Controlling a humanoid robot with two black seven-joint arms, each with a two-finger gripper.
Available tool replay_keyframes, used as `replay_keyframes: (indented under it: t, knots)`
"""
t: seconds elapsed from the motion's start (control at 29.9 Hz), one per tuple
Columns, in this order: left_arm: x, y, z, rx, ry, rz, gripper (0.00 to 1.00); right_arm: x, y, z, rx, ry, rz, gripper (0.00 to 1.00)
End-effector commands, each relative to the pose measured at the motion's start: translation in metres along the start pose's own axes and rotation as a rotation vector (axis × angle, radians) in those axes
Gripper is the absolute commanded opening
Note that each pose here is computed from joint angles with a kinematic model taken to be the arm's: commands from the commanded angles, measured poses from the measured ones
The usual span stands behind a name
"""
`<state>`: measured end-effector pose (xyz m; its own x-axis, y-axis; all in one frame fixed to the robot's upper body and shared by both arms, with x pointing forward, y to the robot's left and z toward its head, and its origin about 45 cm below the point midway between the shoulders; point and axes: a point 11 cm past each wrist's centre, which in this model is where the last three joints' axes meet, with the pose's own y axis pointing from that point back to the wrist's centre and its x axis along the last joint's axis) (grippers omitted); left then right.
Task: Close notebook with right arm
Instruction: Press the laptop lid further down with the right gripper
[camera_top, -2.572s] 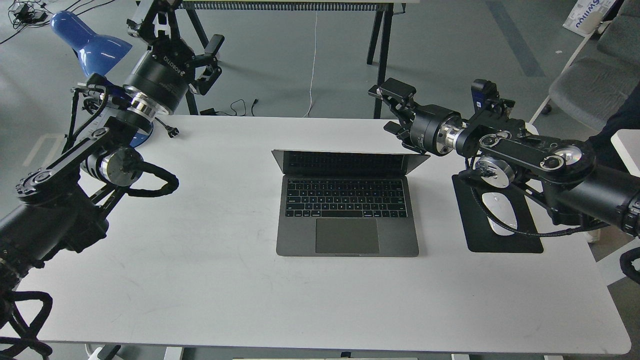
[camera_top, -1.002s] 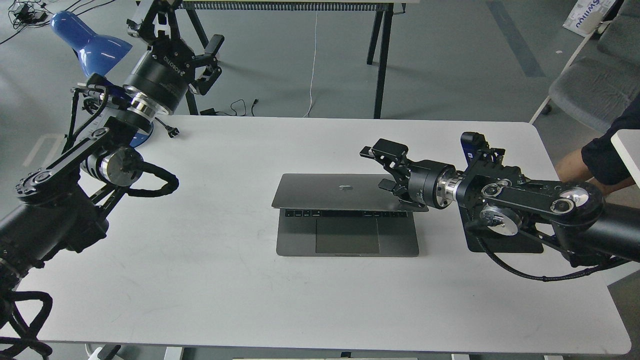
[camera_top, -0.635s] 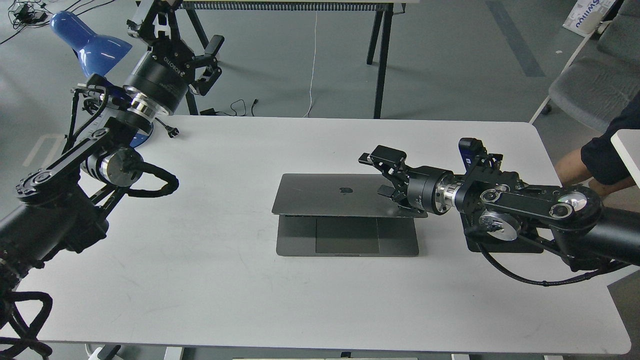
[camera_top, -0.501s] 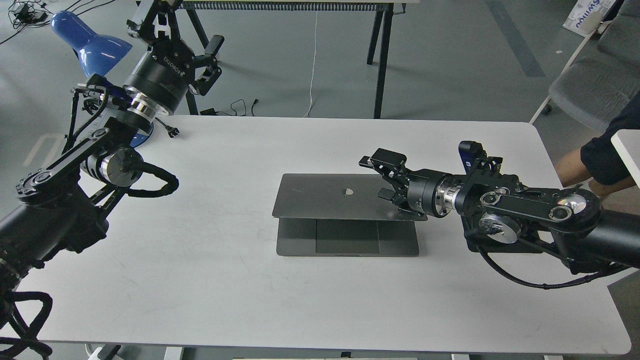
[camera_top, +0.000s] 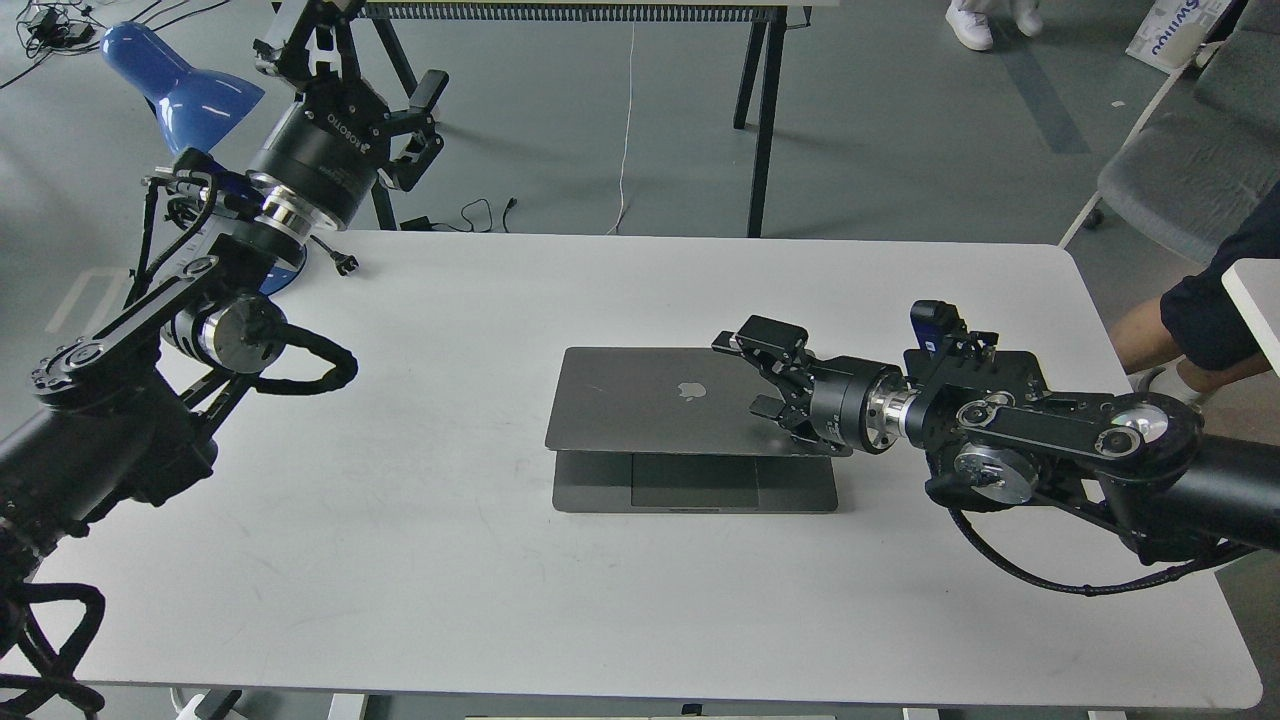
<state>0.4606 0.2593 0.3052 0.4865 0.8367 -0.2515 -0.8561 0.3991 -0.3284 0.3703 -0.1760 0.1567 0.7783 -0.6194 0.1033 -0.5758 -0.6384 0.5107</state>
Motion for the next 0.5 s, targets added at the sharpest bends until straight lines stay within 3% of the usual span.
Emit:
replay_keyframes:
  t: [0.0,0.47]
  knots:
    - [0.000,0.000,0.000,0.000,0.000,0.000,1.00,-0.006,0.001,-0.002,0.007,-0.003,-0.012,1.00]
    - [0.000,0.000,0.000,0.000,0.000,0.000,1.00,-0.017,0.009,0.019,-0.027,-0.044,-0.025,1.00]
